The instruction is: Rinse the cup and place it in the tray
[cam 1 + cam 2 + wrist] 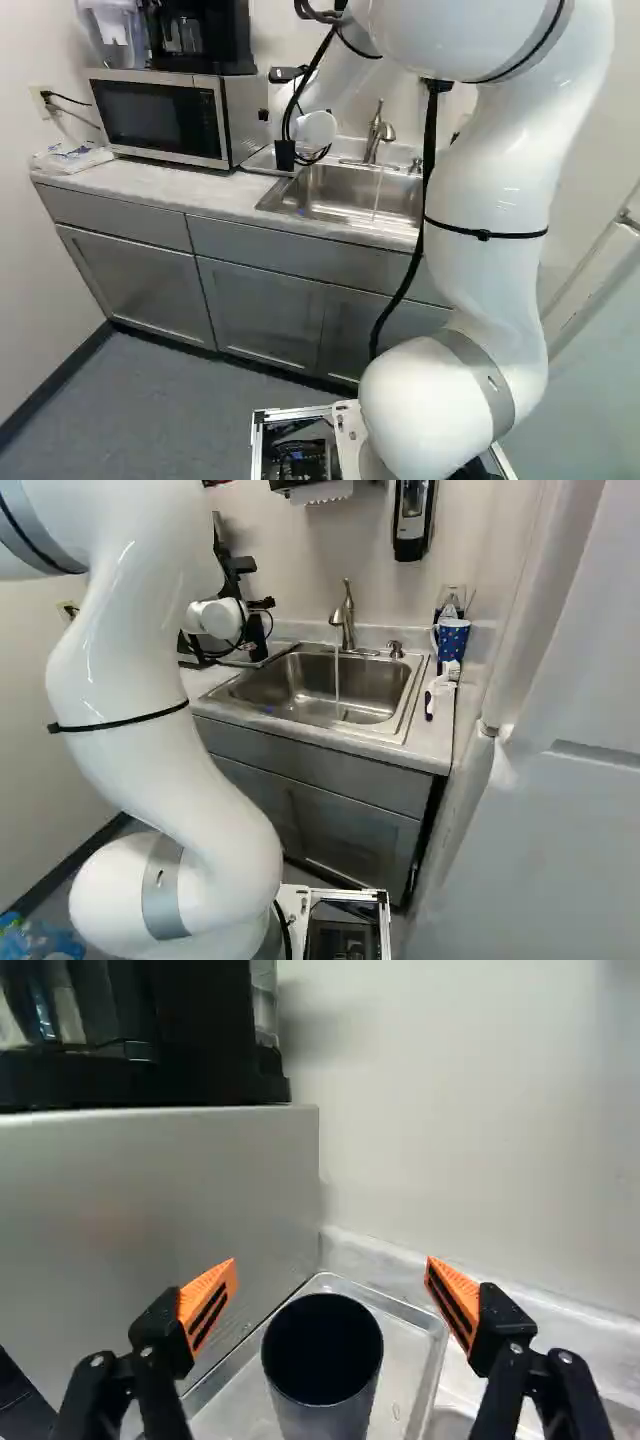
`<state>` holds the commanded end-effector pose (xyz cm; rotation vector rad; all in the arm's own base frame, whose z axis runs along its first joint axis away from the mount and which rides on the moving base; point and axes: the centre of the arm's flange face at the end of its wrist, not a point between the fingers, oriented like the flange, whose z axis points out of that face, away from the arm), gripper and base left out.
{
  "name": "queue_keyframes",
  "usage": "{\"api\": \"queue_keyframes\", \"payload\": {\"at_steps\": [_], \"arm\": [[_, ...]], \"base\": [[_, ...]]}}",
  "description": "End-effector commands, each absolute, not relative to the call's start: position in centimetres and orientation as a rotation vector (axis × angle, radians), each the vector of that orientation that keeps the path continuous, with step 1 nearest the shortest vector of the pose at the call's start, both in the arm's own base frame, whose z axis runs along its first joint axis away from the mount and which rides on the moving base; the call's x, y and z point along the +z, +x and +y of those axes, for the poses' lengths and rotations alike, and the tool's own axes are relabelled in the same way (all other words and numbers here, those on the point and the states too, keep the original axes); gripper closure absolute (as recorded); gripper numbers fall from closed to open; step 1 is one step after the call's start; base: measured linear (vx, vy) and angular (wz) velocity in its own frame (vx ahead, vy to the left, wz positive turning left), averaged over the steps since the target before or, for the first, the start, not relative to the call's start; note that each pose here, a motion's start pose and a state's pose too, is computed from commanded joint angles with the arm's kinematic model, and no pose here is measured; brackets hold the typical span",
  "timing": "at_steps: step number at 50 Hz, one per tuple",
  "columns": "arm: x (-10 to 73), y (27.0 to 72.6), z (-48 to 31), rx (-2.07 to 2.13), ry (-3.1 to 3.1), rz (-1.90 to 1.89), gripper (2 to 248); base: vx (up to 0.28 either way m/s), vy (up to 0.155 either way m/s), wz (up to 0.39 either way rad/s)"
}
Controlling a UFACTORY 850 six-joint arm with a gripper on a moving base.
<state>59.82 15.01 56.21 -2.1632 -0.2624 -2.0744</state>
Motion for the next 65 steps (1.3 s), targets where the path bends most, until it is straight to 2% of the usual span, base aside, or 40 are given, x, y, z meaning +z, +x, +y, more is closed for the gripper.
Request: {"api": "queue_keyframes", "payload": {"at_steps": [65], "arm": [[62.1, 60.2, 11.4, -2.076, -2.215, -0.205, 3]], "base": [[0.0, 0.0, 0.0]]}}
